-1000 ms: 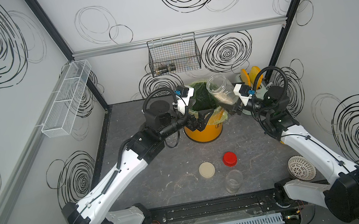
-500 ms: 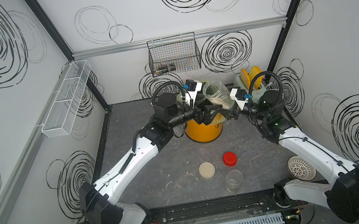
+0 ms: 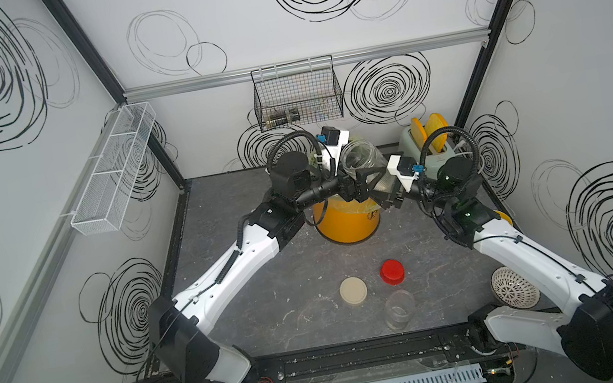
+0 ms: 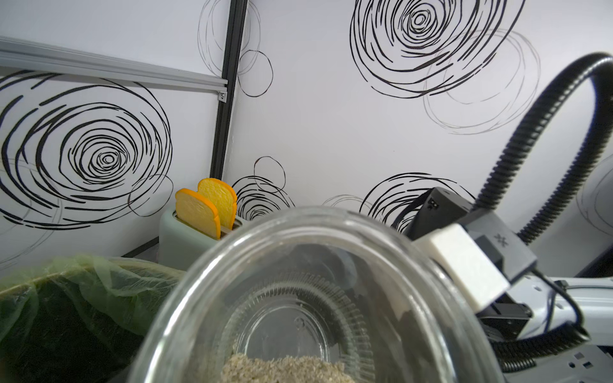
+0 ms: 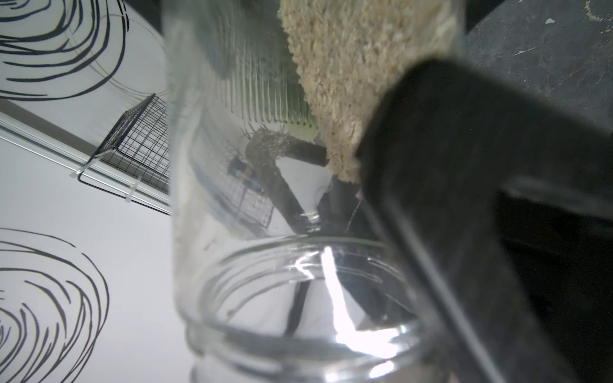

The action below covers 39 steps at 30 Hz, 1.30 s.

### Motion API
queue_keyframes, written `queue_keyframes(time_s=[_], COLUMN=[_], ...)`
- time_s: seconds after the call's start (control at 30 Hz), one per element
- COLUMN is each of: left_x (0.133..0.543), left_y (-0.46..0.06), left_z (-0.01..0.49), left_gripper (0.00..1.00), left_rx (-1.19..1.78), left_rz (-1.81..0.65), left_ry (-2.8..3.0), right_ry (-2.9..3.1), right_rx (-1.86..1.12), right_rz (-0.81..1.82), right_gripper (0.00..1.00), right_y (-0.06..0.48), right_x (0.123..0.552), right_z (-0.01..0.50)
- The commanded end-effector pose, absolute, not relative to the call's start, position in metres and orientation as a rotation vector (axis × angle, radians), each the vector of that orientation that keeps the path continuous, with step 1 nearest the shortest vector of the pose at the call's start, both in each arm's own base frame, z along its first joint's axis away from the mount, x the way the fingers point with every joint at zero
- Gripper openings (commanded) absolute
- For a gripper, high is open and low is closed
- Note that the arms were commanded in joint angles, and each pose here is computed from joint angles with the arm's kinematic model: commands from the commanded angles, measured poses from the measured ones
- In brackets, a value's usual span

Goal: Empty expired oatmeal from jars
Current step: Adjust the jar.

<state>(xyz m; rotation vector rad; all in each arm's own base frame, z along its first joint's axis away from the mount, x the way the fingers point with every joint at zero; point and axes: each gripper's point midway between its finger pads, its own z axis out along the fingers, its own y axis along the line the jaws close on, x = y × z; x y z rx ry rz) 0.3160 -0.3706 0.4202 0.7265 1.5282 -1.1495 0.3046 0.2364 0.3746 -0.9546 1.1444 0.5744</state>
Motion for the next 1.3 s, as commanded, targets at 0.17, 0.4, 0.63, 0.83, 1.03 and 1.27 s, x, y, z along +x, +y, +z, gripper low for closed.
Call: queue_keyframes(time_s=[0.17, 0.4, 0.63, 0.83, 1.03, 1.27], left_x=[0.319, 0.322, 0.320, 0.319, 0.328, 0.335], left_y=[-0.374, -0.376, -0.370, -0.359, -0.349, -0.338], left_z=[0.448, 0.450, 0.461, 0.471, 0.470, 0.479], left_gripper=[0.76, 0.39, 0.00, 0.00, 0.00, 0.00], left_rx=[0.659, 0.615, 0.500, 0.393, 0.279, 0.177], left_rz=[-1.197, -1.232, -1.285, -1.290, -1.259, -1.246], left_ry=[1.459, 1.462, 1.472, 1.459, 1.481, 1.465], right_ry=[1.035, 1.046, 1.064, 1.095, 1.186, 1.298], right_rx=[-0.960, -0.971, -0.971, -0.950, -0.880, -0.712], right_rz=[0.568, 0.569, 0.540, 0.529, 0.619, 0.869], right_gripper=[0.27, 0.36, 0.86, 0.98, 0.98, 0.98], right_y=[0.242, 0.244, 0.240, 0.230, 0.211, 0.193], right_x=[0.297, 0.298, 0.300, 0.299, 0.292, 0.265], right_z=[0.397, 0.391, 0.385, 0.381, 0.382, 0.392])
